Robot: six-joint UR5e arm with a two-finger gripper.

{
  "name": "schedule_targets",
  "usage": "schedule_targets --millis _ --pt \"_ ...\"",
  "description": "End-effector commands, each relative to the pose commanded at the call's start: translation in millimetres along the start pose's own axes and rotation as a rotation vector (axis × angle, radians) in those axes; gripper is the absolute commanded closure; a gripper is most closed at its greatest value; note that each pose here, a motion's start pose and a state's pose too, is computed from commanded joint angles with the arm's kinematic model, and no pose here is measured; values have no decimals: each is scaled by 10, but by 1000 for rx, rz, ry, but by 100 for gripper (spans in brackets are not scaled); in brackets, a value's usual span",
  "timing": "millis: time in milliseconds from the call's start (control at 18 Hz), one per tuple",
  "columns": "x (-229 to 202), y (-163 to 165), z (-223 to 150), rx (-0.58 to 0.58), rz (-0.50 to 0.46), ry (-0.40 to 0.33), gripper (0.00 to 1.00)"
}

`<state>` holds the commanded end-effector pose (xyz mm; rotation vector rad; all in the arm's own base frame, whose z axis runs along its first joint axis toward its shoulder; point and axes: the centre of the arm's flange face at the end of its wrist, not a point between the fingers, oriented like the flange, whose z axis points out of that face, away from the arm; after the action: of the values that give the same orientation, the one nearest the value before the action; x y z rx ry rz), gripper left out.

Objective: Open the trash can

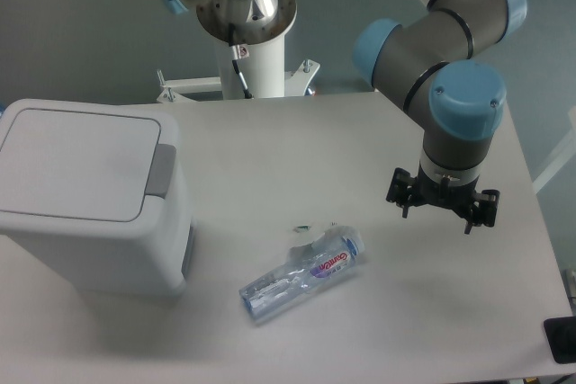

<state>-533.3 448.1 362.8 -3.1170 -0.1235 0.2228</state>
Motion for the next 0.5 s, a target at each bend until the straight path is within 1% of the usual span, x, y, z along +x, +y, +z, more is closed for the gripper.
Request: schedule_targets --millis 222,500 --pt "9 -1 -2 4 -9 5 0" --pt "22 -65 -75 50 -8 17 0"
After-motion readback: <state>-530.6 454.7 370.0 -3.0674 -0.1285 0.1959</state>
